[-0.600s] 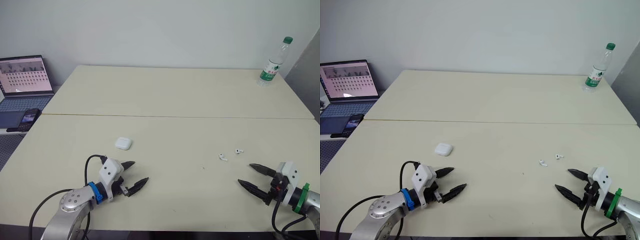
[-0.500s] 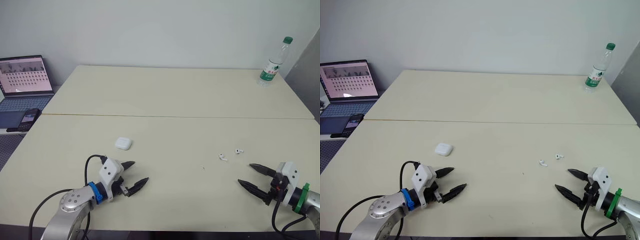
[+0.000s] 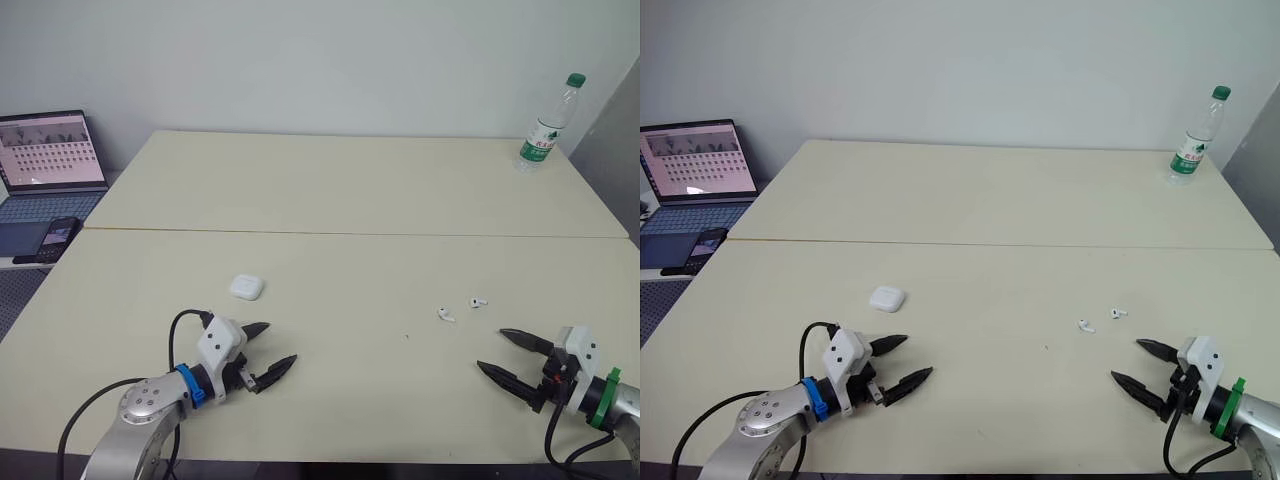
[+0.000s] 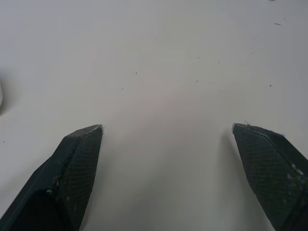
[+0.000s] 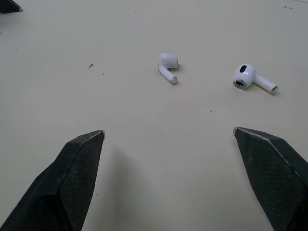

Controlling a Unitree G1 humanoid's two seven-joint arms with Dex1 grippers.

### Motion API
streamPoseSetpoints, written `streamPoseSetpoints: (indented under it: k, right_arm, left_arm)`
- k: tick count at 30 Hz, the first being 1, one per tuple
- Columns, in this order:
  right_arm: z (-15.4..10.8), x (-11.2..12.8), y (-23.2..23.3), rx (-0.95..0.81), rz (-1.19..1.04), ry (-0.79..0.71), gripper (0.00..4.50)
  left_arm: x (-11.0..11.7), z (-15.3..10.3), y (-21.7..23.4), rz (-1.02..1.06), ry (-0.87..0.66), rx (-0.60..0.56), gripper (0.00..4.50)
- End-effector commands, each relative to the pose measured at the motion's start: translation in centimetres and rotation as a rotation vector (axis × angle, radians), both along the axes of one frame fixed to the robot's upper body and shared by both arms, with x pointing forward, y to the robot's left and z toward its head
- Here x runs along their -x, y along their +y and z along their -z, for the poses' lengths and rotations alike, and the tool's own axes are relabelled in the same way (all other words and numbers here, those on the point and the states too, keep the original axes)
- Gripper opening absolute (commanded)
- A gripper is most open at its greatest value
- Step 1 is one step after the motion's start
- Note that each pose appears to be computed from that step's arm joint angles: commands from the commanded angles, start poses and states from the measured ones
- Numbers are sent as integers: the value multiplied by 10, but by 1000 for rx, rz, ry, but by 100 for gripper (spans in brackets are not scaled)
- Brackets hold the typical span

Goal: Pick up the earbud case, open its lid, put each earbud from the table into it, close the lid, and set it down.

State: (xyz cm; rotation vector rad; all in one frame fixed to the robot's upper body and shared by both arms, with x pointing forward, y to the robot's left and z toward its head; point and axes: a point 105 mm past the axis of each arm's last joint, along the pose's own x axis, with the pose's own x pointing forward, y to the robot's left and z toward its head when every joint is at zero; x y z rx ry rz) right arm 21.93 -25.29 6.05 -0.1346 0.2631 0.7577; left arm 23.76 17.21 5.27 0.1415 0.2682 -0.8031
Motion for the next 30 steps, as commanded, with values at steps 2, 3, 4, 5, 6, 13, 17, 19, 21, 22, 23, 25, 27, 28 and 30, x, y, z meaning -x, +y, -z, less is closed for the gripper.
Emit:
streamPoseSetpoints:
  k: [2,3,4,5,6,13,17,19,21,22,23,25,27,28,30]
  right_arm:
    - [-9,0,1,5,-26,-46,449]
    - [-10,0,3,-2,-32,-50,449]
    - [-11,0,5,-10,-40,-55,449]
    - [-13,1,7,-19,-51,-59,449]
    - [-17,3,13,-49,-85,-63,449]
    - [-34,10,43,-119,-238,-87,449]
    - [-46,14,68,-160,-342,-110,449]
    - [-53,14,79,-182,-378,-126,449]
    - [-59,13,86,-190,-400,-141,449]
    - [-63,12,91,-193,-411,-149,449]
    - [-67,12,95,-193,-420,-161,449]
    - [-71,10,100,-190,-430,-172,449]
    - [-76,10,105,-180,-445,-184,449]
    - [-78,9,107,-179,-449,-189,449]
    - [-82,8,110,-176,-452,-200,449]
  left_arm:
    - [2,-3,7,-33,-2,-7,450]
    - [1,-5,9,-43,-12,-8,450]
    - [0,-6,10,-54,-23,-7,450]
    - [-2,-9,12,-70,-45,-7,450]
    - [-5,-11,16,-97,-65,-1,450]
    - [-26,-25,44,-275,-180,5,450]
    - [-42,-29,59,-373,-222,-13,450]
    - [-48,-27,63,-412,-231,-33,450]
    - [-52,-25,61,-433,-225,-18,450]
    - [-54,-24,56,-430,-222,-13,450]
    - [-56,-22,51,-430,-219,-7,450]
    - [-59,-21,47,-441,-217,1,450]
    - [-65,-21,45,-465,-219,10,450]
    - [-67,-20,44,-474,-218,8,450]
    - [-72,-18,42,-485,-215,9,450]
